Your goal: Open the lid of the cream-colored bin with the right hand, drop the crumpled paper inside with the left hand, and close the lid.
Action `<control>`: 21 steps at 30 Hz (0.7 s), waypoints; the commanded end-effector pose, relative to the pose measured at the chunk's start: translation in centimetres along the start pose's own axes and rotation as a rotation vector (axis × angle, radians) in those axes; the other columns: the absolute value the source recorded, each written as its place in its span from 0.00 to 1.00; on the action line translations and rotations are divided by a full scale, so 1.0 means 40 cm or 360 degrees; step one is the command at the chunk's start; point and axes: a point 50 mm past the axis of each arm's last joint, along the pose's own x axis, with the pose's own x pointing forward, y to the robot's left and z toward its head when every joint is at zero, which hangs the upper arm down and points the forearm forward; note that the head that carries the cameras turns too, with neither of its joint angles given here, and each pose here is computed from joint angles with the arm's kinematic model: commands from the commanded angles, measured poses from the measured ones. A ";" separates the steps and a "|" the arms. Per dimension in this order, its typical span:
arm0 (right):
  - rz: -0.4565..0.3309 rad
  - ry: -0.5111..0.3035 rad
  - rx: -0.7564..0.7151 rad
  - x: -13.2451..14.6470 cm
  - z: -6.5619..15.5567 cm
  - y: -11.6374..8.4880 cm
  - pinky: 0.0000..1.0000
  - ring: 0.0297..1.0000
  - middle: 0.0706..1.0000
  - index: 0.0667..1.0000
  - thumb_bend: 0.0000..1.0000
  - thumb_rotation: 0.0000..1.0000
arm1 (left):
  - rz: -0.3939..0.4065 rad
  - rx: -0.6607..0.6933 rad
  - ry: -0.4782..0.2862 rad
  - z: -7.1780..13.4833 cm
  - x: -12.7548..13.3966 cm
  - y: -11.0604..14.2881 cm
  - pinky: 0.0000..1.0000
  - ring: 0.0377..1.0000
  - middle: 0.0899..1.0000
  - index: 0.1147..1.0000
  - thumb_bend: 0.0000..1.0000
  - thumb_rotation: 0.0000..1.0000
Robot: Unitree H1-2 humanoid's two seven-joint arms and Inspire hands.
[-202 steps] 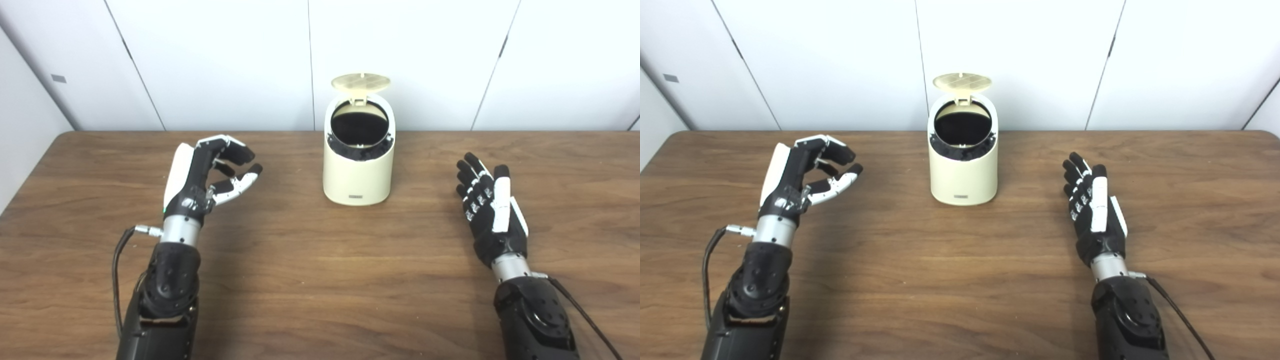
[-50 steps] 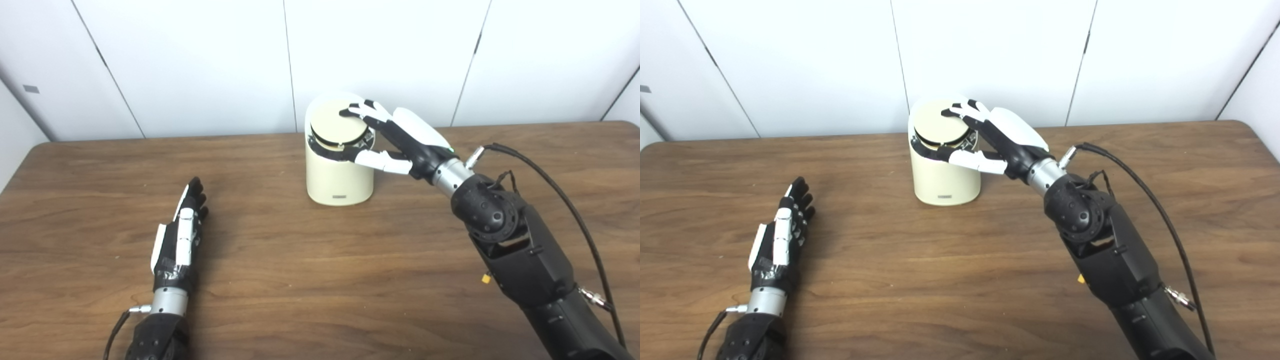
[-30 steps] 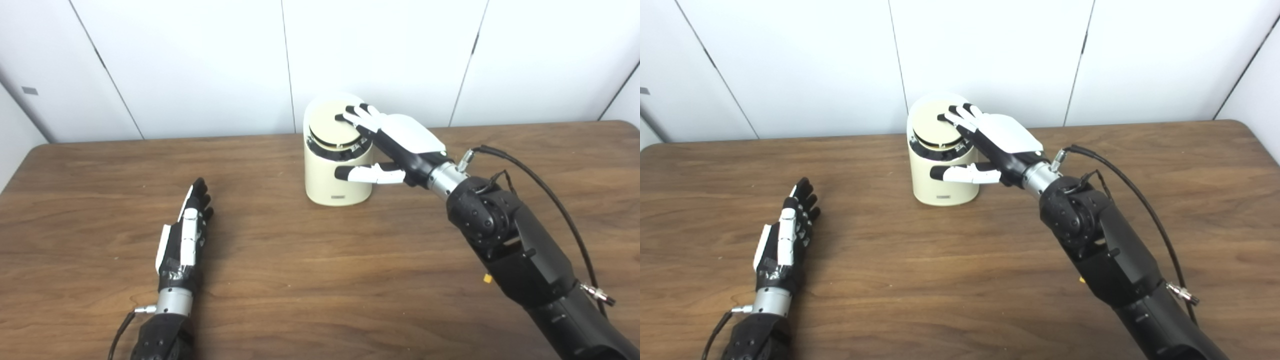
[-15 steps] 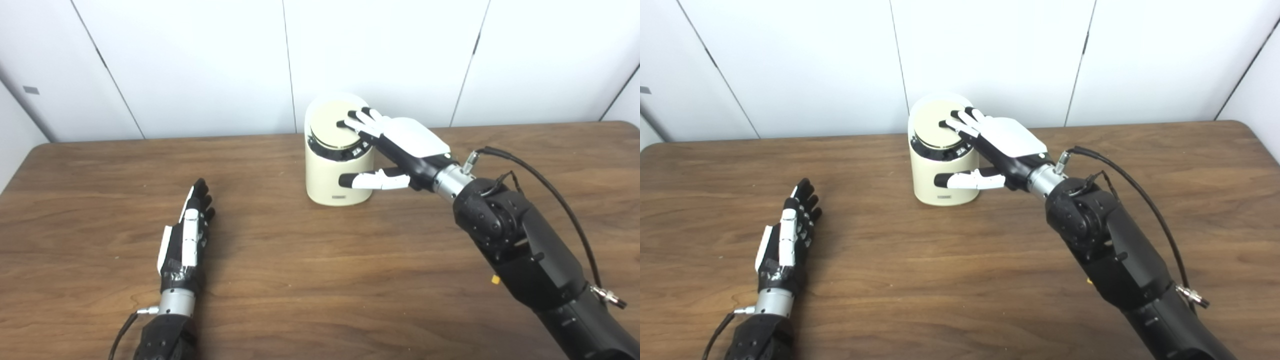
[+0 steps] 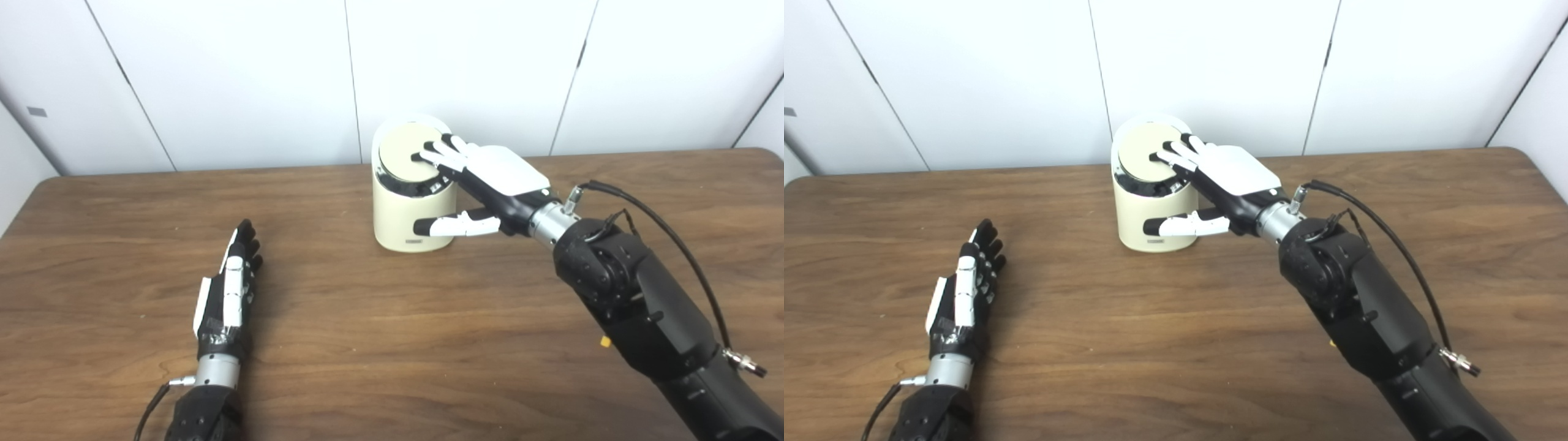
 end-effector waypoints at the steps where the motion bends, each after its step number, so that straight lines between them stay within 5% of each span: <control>1: 0.0156 0.0051 -0.0012 0.004 -0.010 0.028 1.00 1.00 0.98 0.90 0.62 1.00 | -0.0021 -0.0001 -0.0004 0.005 -0.008 -0.008 1.00 1.00 1.00 1.00 0.46 1.00; 21: 0.0231 0.0065 -0.0098 0.004 0.004 0.040 1.00 1.00 1.00 0.88 0.63 1.00 | 0.0001 -0.0024 0.0009 0.010 -0.005 -0.011 1.00 1.00 1.00 1.00 0.44 0.99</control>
